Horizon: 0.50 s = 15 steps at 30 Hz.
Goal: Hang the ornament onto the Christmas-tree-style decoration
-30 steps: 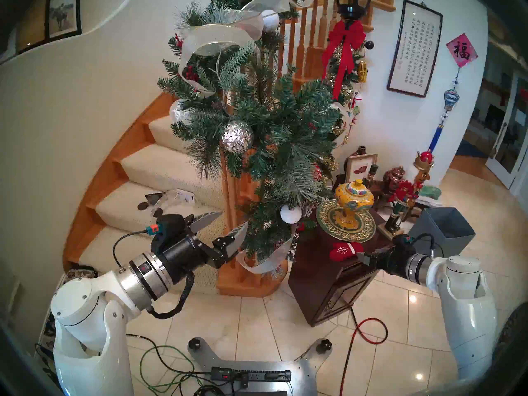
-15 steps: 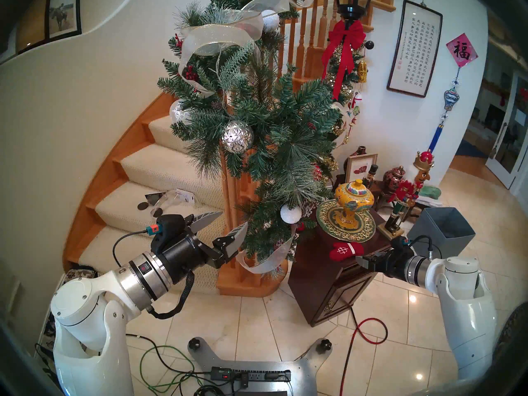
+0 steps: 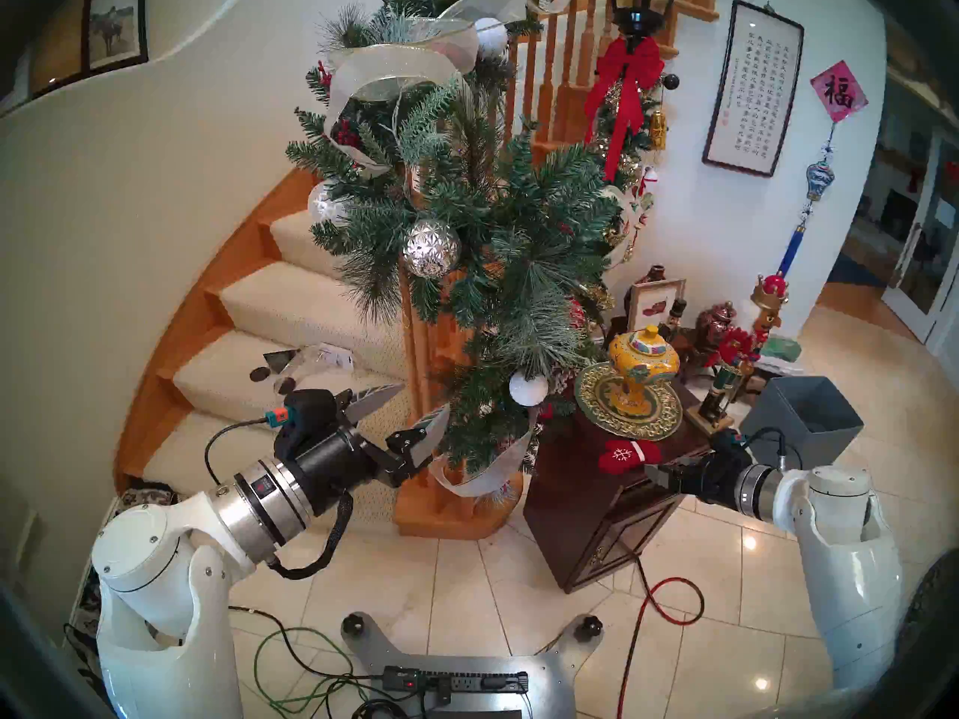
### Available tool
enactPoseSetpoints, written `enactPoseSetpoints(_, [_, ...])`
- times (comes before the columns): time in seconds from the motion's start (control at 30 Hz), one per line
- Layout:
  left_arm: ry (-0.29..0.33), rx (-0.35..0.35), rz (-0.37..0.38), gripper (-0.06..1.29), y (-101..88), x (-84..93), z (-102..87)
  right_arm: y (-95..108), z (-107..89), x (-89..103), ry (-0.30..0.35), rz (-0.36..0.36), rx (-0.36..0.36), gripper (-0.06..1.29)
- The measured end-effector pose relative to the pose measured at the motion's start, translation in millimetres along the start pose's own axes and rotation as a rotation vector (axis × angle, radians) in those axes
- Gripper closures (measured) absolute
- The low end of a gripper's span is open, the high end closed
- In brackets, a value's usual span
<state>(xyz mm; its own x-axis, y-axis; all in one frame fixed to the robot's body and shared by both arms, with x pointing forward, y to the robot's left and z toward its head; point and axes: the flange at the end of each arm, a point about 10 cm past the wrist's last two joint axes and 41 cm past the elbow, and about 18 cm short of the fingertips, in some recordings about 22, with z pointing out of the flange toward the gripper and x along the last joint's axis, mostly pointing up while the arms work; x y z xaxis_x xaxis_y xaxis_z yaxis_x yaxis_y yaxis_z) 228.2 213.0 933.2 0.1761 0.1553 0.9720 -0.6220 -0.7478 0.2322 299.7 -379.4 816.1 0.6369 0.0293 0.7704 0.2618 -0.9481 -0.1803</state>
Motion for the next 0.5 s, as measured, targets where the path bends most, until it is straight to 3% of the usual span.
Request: enactPoseSetpoints(0.5, [0.0, 0.0, 0.0, 0.0, 0.0, 0.0, 0.0, -0.1, -0.1, 0.0, 0.001, -0.001, 0.002, -0.01])
